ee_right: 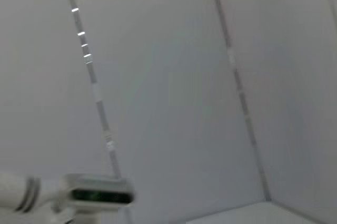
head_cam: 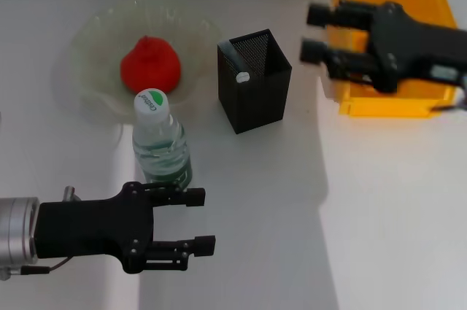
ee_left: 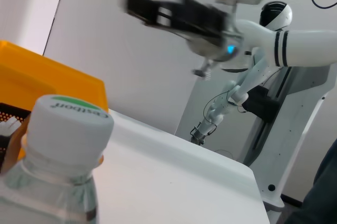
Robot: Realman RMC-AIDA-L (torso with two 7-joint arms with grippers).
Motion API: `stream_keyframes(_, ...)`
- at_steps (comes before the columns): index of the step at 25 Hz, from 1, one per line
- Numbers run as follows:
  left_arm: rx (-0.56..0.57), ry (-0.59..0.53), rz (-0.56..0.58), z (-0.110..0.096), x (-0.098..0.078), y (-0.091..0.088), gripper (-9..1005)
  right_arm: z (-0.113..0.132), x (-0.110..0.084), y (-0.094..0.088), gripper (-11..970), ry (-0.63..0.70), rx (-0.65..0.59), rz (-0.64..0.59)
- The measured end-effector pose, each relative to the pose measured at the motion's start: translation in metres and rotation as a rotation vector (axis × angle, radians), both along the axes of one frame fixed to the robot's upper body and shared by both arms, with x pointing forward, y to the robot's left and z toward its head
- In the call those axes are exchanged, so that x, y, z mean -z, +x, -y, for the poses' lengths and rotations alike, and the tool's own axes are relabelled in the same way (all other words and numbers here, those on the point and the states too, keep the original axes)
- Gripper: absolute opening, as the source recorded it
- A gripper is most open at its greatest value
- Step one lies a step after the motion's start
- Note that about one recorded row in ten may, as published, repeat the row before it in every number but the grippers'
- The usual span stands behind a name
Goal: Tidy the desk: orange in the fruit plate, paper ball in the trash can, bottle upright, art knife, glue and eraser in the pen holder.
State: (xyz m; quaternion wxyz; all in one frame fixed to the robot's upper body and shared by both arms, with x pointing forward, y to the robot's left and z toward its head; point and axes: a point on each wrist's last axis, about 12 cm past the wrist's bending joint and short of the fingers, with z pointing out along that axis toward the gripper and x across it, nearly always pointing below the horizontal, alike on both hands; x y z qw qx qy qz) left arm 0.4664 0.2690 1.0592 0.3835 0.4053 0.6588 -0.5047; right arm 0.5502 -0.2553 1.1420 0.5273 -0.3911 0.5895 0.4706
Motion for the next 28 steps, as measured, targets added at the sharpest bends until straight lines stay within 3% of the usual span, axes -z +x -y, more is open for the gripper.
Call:
stream_keyframes(1, -0.005, 0.001, -0.003, -0.001, 0.001, -0.001, 769, 0.016, 0.0, -0.023, 602, -0.026, -0.102, -0.016)
stream_keyframes(3, -0.013, 0.005, -0.006, -0.003, 0.002, -0.002, 769, 0.023, 0.001, -0.032, 602, -0.035, -0.141, -0.026)
stream_keyframes(4, -0.017, 0.006, -0.007, -0.003, 0.002, -0.003, 769, 0.033, 0.007, -0.049, 602, -0.047, -0.198, -0.061)
stream_keyframes(5, -0.017, 0.006, -0.007, -0.003, 0.002, -0.003, 768, 0.033, 0.007, -0.049, 602, -0.047, -0.198, -0.061)
stream_keyframes(7, -0.021, 0.008, -0.008, -0.004, 0.003, -0.004, 768, 0.038, 0.024, -0.067, 602, -0.074, -0.222, -0.105)
stream_keyframes(11, -0.024, 0.009, -0.009, -0.006, 0.004, -0.005, 768, 0.032, 0.045, -0.078, 602, -0.085, -0.228, -0.129)
stream_keyframes(16, -0.025, 0.004, -0.01, -0.007, 0.003, -0.005, 768, 0.03, 0.056, -0.077, 602, -0.105, -0.19, -0.142)
stream_keyframes(28, -0.019, -0.018, -0.006, -0.007, 0.0, -0.006, 768, 0.025, 0.059, -0.077, 602, -0.091, -0.182, -0.142)
